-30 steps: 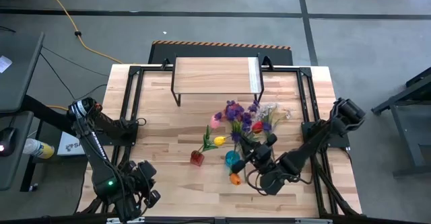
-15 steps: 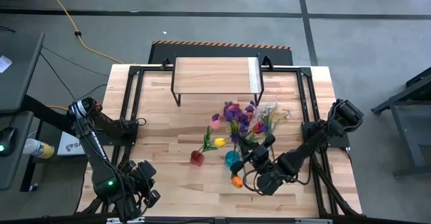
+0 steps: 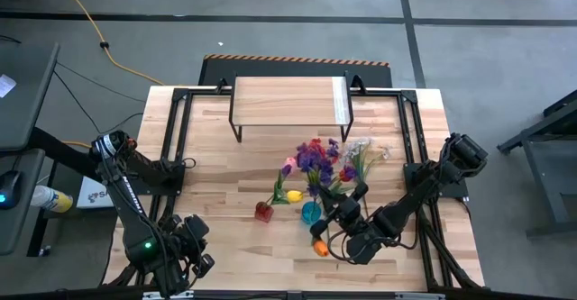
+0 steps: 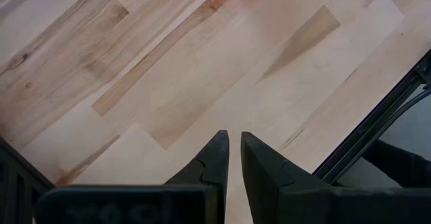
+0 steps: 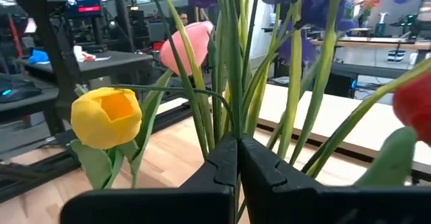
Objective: Pick and place flowers into a vace then onto a shelf
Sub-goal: Put the violet flowers into the blue vase
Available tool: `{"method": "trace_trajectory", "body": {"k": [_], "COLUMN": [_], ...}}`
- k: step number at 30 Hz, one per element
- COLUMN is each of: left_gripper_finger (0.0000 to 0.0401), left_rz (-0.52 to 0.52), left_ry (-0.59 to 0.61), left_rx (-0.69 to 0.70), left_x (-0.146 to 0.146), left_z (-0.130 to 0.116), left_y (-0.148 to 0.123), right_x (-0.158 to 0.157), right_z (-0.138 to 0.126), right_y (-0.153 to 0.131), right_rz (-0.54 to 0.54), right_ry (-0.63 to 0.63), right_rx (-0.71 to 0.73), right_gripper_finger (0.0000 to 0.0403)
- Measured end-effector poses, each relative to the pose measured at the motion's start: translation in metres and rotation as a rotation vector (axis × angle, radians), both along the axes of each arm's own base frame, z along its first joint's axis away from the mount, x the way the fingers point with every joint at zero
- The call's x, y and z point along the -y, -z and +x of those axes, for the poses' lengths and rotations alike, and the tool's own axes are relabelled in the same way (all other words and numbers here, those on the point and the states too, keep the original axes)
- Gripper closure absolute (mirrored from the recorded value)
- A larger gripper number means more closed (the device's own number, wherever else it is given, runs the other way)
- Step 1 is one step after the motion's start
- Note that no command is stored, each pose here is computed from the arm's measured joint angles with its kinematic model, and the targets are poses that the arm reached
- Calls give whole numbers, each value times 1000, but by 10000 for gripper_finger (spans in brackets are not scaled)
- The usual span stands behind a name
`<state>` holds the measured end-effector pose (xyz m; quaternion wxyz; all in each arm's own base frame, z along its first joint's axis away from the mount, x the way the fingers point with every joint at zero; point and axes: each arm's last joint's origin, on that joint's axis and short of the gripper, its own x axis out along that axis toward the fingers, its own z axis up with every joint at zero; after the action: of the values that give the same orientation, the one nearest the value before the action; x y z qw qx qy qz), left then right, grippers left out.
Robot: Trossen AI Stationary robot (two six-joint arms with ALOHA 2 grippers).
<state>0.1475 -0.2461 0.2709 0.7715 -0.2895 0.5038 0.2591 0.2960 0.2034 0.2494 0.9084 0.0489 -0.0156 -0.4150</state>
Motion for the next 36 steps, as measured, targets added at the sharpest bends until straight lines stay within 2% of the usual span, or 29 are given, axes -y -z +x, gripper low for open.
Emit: {"method": "trace_trajectory", "body": {"k": [20,29,36], "left_gripper_finger": [327,327,327], "left_rz": [15,24,24], "left_ry": [-3,23,24], "left_rx": [31,30,31], "left_x": [0,0,0], "left_z": [1,1,1], "left_y": [0,0,0], "right_x": [-4,-1,-1], "right_z": [-3,-5,-3], "right_y": [-3,11,13], "right_rz": [29,72,86], "right_ry": [15,-74,-127], "right_rx": [50,44,25], "right_gripper_finger": [402,400,376]}}
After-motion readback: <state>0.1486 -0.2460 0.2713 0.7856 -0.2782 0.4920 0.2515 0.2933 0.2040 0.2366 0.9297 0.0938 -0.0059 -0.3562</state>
